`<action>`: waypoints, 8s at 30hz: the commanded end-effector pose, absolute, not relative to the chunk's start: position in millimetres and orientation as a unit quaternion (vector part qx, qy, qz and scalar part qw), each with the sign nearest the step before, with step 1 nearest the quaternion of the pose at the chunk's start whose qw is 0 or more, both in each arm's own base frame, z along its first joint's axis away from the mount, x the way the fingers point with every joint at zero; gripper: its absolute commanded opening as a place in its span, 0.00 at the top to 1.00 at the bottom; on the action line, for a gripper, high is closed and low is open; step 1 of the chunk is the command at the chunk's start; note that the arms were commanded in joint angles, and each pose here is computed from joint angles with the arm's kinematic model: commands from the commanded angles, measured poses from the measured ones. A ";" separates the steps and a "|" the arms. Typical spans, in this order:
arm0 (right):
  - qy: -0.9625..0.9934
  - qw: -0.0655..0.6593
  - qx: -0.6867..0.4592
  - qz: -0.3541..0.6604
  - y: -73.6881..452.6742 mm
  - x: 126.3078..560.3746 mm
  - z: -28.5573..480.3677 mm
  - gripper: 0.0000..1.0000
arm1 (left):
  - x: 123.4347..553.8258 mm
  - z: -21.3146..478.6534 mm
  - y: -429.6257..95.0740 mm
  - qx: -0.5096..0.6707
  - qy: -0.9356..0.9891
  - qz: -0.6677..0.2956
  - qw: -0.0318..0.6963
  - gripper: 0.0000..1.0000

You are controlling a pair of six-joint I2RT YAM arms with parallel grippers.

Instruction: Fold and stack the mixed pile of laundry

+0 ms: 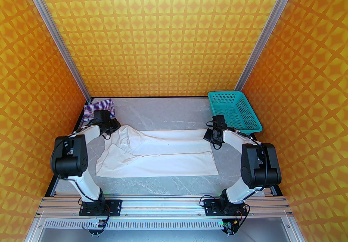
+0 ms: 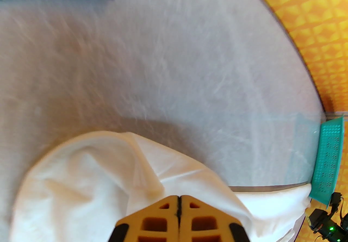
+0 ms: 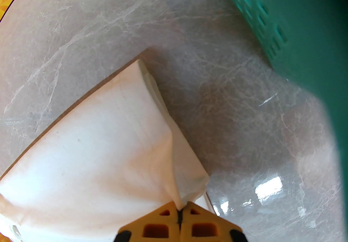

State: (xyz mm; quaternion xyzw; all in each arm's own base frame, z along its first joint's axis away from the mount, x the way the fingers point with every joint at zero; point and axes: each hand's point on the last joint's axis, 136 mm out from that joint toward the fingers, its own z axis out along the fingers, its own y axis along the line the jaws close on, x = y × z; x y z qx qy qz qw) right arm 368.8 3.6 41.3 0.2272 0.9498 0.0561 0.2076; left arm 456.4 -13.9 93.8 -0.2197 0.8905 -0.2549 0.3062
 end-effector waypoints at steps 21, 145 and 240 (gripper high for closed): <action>0.953 0.191 0.229 0.057 4.9 365.1 32.8 1.00 | 461.5 37.9 -25.5 -0.238 0.918 -0.226 0.224 0.83; 0.964 0.210 0.147 0.072 138.9 248.7 81.8 0.65 | 684.7 97.1 -190.8 -0.049 0.847 -0.370 0.378 0.77; 0.966 0.187 0.004 0.177 234.2 545.2 5.1 0.72 | 451.1 129.1 -156.3 -0.032 0.919 -0.259 0.296 0.60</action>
